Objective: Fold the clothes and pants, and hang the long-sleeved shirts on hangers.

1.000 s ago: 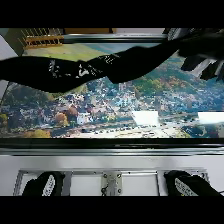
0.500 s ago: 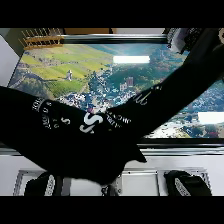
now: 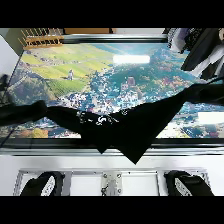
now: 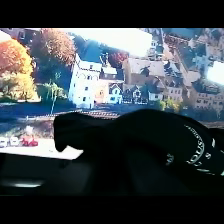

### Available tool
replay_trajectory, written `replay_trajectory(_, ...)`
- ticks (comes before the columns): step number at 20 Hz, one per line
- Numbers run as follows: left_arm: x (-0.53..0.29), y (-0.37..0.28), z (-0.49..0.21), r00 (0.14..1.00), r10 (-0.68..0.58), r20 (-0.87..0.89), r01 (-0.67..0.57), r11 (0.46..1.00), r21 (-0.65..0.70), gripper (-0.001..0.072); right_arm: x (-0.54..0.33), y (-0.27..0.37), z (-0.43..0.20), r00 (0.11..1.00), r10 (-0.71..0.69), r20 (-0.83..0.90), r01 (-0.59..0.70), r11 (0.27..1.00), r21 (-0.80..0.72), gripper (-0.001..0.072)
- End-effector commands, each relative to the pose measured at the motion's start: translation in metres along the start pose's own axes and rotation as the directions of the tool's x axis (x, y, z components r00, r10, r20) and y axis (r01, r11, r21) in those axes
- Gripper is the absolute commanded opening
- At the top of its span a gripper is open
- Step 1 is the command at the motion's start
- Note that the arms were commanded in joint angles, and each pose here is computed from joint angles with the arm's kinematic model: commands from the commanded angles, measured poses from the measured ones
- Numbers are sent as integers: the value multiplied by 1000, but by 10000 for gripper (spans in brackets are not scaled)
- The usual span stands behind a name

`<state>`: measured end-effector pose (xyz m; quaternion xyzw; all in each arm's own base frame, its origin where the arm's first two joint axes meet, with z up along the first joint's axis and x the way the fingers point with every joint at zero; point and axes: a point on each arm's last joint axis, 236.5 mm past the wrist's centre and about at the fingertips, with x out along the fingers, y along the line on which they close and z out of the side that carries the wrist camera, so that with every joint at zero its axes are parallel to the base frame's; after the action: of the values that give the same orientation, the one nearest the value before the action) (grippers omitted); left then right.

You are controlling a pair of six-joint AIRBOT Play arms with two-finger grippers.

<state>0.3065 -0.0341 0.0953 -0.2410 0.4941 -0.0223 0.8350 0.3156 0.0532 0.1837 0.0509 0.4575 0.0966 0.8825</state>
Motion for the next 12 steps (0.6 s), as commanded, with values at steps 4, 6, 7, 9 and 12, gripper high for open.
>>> replay_trajectory(4, 86, 13, 36, 995, 29, -99, -31, 999, -20, 623, 57, -12, -38, 987, 2, -160, 5, 999, 48, 8)
replay_trajectory(6, 91, 17, 2, 973, 37, -230, -36, 999, 8, 623, 57, -12, -37, 987, 3, -158, 5, 999, 48, 8)
replay_trajectory(7, 97, 19, -24, 953, 43, -300, -41, 999, 14, 623, 57, -12, -37, 987, 4, -158, 4, 999, 49, 8)
replay_trajectory(9, 111, 14, -76, 917, 26, -399, -21, 1000, 16, 623, 57, -10, -37, 987, 11, -157, -3, 999, 51, 8)
replay_trajectory(12, 142, -10, -120, 911, -18, -412, 35, 999, 35, 623, 57, -10, -37, 987, 13, -158, -5, 999, 52, 9)
